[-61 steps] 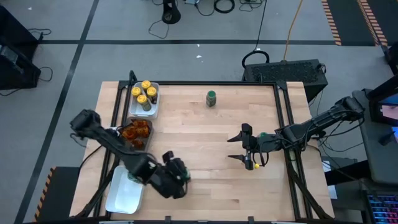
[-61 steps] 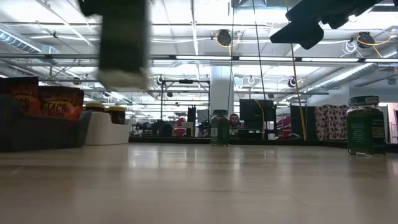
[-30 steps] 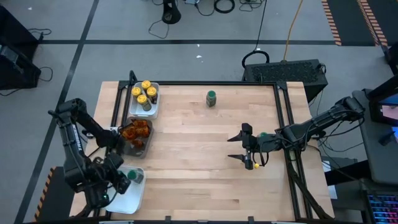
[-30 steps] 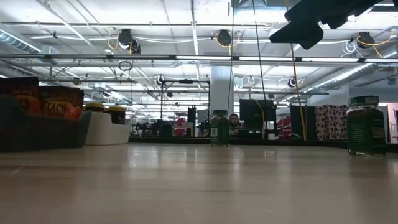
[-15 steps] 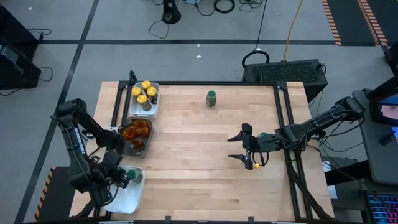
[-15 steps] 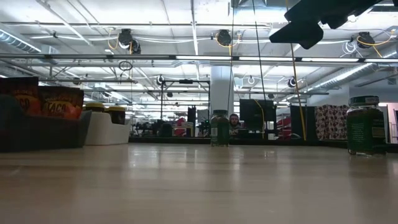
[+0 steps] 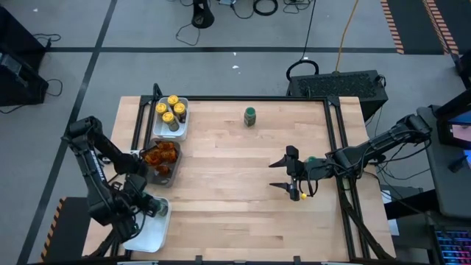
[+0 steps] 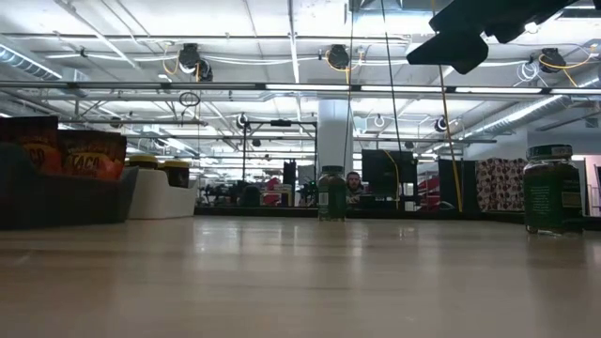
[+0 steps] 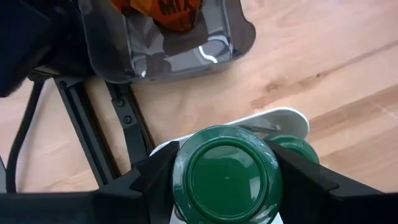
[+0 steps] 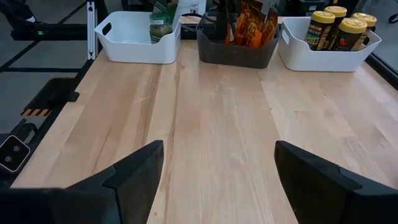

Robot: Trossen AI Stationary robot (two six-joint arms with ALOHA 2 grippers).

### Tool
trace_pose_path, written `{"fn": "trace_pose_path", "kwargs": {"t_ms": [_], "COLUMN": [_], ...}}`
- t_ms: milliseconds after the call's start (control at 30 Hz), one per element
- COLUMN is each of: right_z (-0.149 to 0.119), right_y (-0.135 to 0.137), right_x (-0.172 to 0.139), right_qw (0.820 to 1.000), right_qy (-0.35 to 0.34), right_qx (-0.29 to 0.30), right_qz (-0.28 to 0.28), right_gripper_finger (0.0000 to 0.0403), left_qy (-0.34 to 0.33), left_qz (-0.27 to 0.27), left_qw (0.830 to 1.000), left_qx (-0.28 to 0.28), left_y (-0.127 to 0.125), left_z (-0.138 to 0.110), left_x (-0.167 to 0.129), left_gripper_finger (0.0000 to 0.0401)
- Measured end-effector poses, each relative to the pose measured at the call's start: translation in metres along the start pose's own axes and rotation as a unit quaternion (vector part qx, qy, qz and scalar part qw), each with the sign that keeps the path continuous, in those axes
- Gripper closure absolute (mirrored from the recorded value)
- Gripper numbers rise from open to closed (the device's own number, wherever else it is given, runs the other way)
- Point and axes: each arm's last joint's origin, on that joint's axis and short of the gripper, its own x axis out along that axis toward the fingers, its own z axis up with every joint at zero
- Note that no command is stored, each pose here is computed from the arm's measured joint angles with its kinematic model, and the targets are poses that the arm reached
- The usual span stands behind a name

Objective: Sort spices by type
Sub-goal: Put the top right green seasoning bottle into the bottom white bin

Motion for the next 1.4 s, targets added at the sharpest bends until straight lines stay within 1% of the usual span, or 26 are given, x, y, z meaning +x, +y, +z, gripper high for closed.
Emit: {"fn": "trace_pose_path", "kwargs": {"t_ms": [200, 667, 767, 967, 1200, 1400], "right_z": [0.0, 0.0, 0.0, 0.001, 0.001, 0.001], "right_y": [0.0, -0.001, -0.002, -0.005, -0.005, -0.005], "right_x": [0.0, 0.0, 0.001, 0.002, 0.002, 0.002], "right_qw": [1.0, 1.0, 1.0, 1.0, 1.0, 1.0], "right_qy": [0.0, 0.0, 0.0, -0.001, 0.0, 0.0], "right_qx": [0.0, 0.001, 0.004, 0.007, 0.006, 0.005], "right_qz": [0.0, -0.001, -0.004, -0.01, -0.01, -0.01], "right_gripper_finger": [0.0112, 0.0112, 0.0112, 0.0112, 0.0112, 0.0112], "left_qy": [-0.02, -0.056, -0.056, -0.055, -0.06, -0.056], "left_qz": [0.024, 0.065, 0.064, 0.061, 0.065, 0.057], "left_qw": [1.0, 0.996, 0.996, 0.996, 0.996, 0.996], "left_qx": [-0.002, 0.007, 0.007, 0.031, 0.031, 0.029], "left_y": [-0.005, -0.023, -0.026, -0.03, -0.029, -0.03], "left_z": [-0.004, -0.024, -0.028, -0.032, -0.031, -0.032], "left_x": [0.007, 0.029, 0.032, 0.036, 0.036, 0.036], "left_gripper_finger": [0.0181, 0.0179, 0.0178, 0.0178, 0.0178, 0.0172]}}
